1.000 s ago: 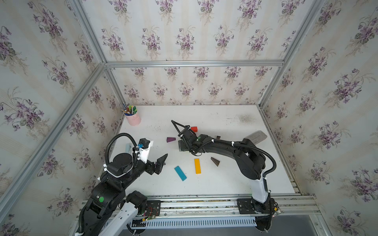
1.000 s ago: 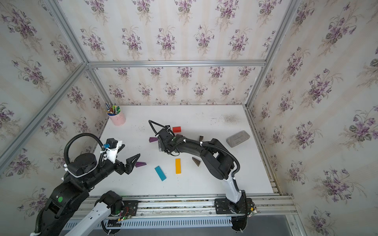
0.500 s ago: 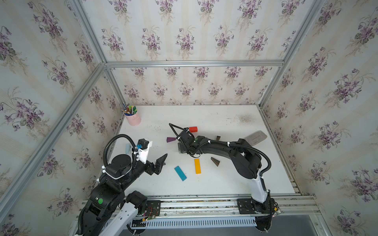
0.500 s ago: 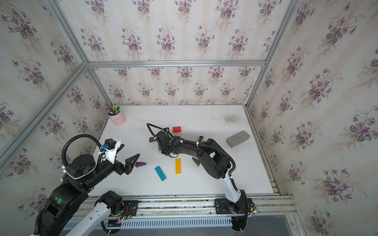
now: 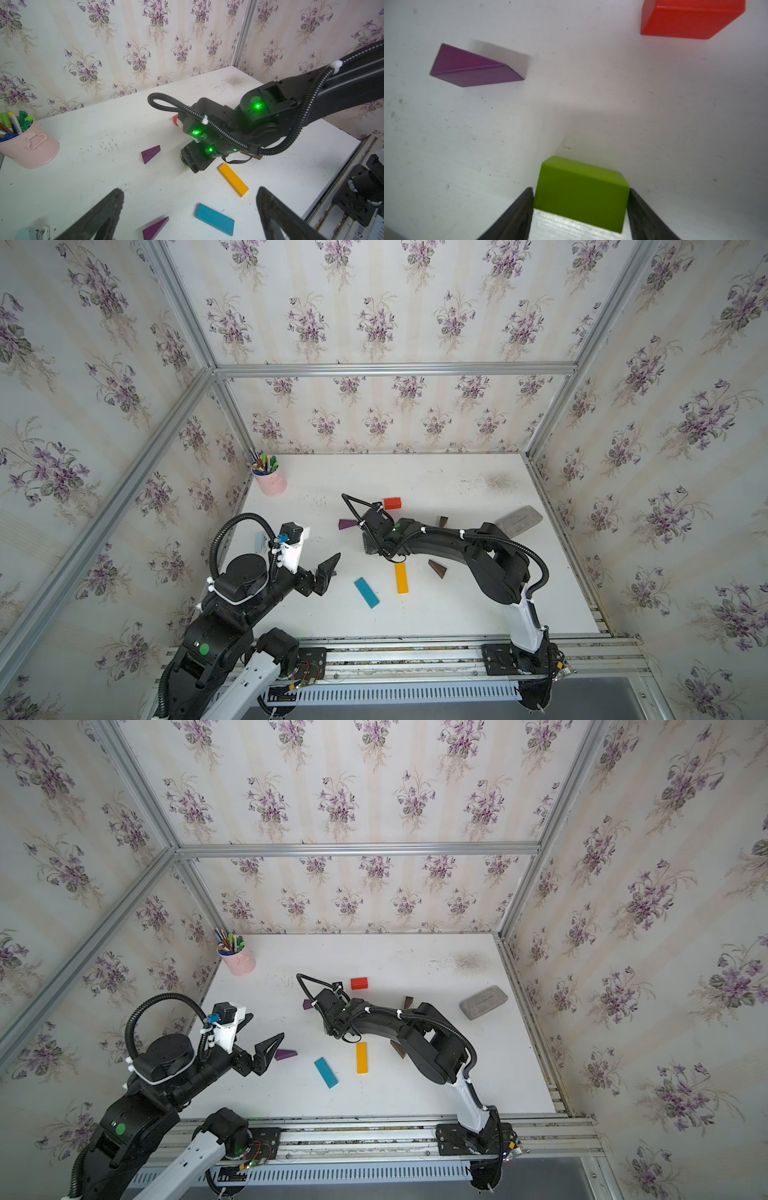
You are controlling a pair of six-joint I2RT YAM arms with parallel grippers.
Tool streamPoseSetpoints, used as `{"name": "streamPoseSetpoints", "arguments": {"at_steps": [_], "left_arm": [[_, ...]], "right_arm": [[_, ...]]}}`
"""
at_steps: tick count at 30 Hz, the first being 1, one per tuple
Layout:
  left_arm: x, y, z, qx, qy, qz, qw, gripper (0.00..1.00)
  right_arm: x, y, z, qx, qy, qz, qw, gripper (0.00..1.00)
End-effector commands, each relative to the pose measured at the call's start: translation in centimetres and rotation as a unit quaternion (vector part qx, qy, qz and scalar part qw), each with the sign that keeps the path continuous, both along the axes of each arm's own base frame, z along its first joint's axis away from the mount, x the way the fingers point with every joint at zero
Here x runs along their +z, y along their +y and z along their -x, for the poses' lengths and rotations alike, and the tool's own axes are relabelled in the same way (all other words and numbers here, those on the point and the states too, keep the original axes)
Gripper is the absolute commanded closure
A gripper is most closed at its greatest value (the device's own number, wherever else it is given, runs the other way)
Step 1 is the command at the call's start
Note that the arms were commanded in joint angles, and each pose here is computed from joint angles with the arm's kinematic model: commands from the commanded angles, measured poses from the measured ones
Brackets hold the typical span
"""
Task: Assemble a small pinwheel with building blocks
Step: Assemble the building block at the center of the board.
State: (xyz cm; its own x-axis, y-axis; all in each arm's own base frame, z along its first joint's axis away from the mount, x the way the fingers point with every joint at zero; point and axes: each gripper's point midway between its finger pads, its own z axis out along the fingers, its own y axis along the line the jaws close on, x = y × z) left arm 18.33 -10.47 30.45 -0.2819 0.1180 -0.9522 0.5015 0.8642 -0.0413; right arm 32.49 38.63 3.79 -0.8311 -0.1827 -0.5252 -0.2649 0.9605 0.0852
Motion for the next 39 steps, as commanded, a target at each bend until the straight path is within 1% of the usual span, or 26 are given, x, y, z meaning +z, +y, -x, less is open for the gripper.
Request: {"name": "streamPoseSetpoints", "arguments": {"at_steps": [1, 5, 9, 11, 16, 20, 24, 39], "left_arm": [[0.7, -0.2, -0.1, -0.004, -0.012, 0.009, 1.000, 0.00], [0.7, -0.2, -0.1, -0.003, -0.012, 0.009, 1.000, 0.00], [0.6, -0.2, -0.2, -0.004, -0.011, 0.009, 1.000, 0.00], [0.5, -0.2, -0.3, -0.002, -0.010, 0.007, 1.000, 0.00], [0.0, -0.2, -0.7, 0.004, 0.001, 0.000, 1.000, 0.00], [-0.4, -0.3, -1.0, 0.005, 0.011, -0.005, 1.000, 0.00], [-0.6, -0.4, -1.1, 0.003, 0.015, -0.007, 1.000, 0.00], [-0.9, -0.5, -1.2, 0.002, 0.019, -0.010, 1.000, 0.00]], "right_arm": [[0.0, -0.4, -0.1, -0.014, -0.002, 0.003, 1.000, 0.32], [-0.1, -0.3, -0.1, -0.012, -0.001, 0.002, 1.000, 0.34], [0.2, -0.5, -0.2, -0.011, -0.007, 0.006, 1.000, 0.41], [0.2, -0.6, -0.4, -0.011, -0.010, 0.012, 1.000, 0.41], [0.2, -1.9, -1.0, -0.016, -0.011, 0.017, 1.000, 0.42], [0.9, -3.7, -2.4, -0.029, -0.013, 0.005, 0.999, 0.42], [1.5, -5.3, -4.0, -0.042, -0.021, 0.011, 0.999, 0.42], [0.5, -5.9, -7.7, -0.049, -0.016, 0.015, 0.999, 0.42]]}}
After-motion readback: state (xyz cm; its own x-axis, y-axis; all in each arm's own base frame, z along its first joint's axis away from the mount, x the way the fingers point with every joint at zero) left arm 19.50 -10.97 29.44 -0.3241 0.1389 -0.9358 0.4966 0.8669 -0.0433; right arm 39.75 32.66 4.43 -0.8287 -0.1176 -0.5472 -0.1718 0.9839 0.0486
